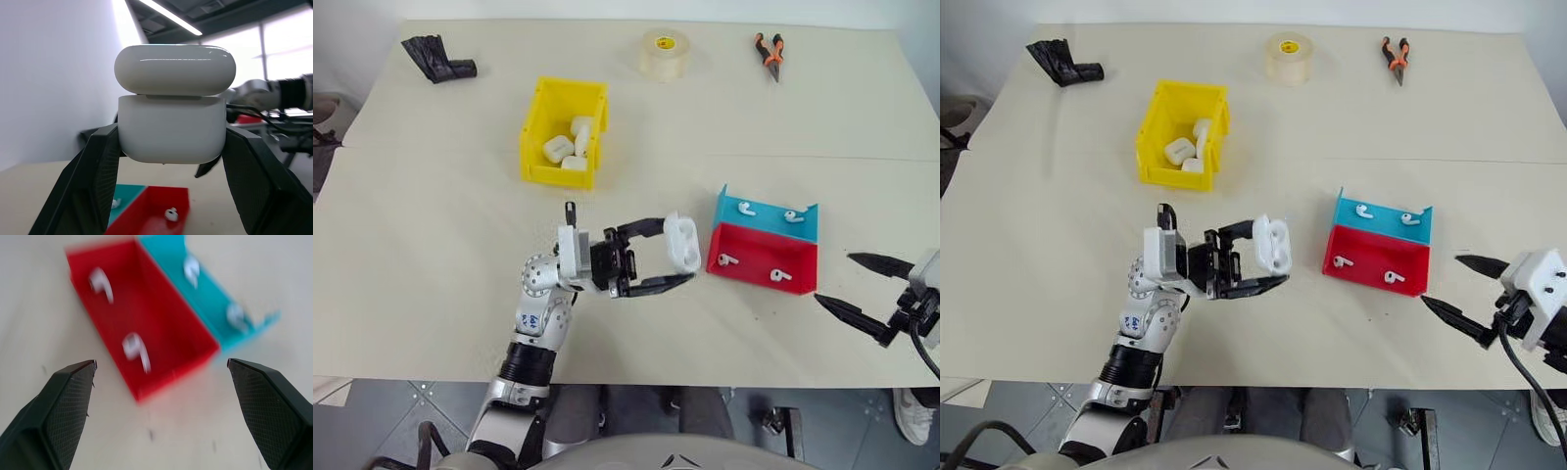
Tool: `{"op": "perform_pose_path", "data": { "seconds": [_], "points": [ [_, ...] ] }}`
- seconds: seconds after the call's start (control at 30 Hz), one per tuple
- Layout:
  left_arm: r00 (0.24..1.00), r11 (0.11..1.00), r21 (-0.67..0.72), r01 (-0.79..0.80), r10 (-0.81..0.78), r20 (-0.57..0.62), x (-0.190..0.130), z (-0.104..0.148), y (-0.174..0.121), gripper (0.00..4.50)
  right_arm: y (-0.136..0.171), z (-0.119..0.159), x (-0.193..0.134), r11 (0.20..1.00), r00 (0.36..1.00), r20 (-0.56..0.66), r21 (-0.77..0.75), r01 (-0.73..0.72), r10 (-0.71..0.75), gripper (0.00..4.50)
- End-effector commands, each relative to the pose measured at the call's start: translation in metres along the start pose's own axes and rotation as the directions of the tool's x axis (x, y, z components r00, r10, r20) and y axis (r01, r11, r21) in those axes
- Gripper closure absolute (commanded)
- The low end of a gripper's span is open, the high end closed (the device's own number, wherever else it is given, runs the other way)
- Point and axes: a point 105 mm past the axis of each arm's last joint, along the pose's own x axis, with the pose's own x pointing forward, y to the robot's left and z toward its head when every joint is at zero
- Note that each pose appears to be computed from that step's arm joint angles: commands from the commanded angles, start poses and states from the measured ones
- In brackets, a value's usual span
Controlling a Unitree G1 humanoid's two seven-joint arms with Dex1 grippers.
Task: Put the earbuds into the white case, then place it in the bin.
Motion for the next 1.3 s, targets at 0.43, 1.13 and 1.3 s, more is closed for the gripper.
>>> {"op": "perform_pose_path", "data": {
  "seconds": [0.43, 1.13, 1.3],
  "points": [
    [0.997, 0.995, -0.081, 0.054, -0.049, 0.064, 0.011, -0.007, -0.004, 1.75, 0.029, 0.041, 0.053, 0.937, 0.896, -0.36, -0.127, -0.325, 0.262, 0.0],
    [0.998, 0.997, -0.074, 0.019, -0.015, 0.053, 0.008, -0.007, -0.003, 1.75, 0.018, 0.034, 0.088, 0.865, 0.853, -0.459, -0.291, -0.409, 0.249, 2.63],
    [0.999, 0.997, -0.077, 0.018, -0.014, 0.051, 0.007, -0.006, -0.003, 1.75, 0.02, 0.035, 0.089, 0.855, 0.851, -0.46, -0.305, -0.419, 0.253, 2.63]
  ]
}}
